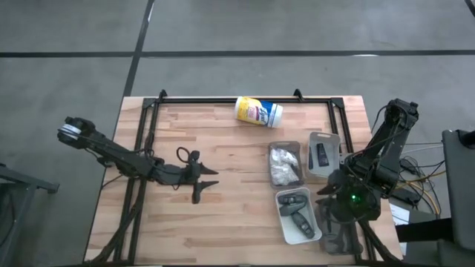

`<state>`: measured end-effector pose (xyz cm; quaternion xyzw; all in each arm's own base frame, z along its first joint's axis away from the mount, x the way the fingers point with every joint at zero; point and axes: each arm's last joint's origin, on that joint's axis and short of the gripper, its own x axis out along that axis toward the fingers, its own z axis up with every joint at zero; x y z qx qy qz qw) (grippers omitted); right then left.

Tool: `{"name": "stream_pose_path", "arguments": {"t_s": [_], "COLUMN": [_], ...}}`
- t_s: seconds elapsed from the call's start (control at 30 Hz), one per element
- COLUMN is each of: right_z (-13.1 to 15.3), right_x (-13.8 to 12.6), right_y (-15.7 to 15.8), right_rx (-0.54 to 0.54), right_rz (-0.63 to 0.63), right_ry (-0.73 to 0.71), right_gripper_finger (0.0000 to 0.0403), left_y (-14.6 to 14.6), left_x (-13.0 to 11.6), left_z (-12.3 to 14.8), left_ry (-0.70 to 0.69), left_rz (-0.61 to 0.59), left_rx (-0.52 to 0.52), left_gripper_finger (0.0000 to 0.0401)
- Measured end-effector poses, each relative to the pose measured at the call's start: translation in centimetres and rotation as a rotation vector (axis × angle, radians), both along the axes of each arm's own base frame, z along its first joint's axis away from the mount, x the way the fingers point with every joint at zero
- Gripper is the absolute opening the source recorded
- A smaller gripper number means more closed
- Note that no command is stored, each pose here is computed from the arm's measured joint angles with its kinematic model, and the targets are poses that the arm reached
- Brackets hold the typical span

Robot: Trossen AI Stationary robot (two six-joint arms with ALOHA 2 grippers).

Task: Pick & Place Travel size toiletries
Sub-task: Put the bottom razor into the bottom black bin

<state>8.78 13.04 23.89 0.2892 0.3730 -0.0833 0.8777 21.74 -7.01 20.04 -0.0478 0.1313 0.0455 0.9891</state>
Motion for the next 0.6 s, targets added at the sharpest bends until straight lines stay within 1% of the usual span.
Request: {"name": "stream_pose_path", "arguments": {"t_s": [0.33, 0.5, 0.6], "right_z": [0.1, -0.9, -1.8], "right_x": [0.4, 0.4, 0.4], "right_y": [-0.1, -0.1, -0.1], "right_rx": [-0.095, -0.095, -0.087], "right_rz": [-0.038, -0.049, -0.050], "right_ry": [-0.136, -0.155, -0.159], "right_gripper_finger": [0.0159, 0.0145, 0.0137], "left_y": [0.0, 0.0, 0.0], "left_x": [-0.3, -0.3, -0.3], "left_z": [-0.6, -0.2, 0.2], "left_ry": [0.077, 0.196, 0.293], "left_rz": [-0.047, -0.043, -0.033], "left_rx": [0.004, 0.029, 0.045], "left_gripper_finger": [0.0156, 0.0156, 0.0156]}}
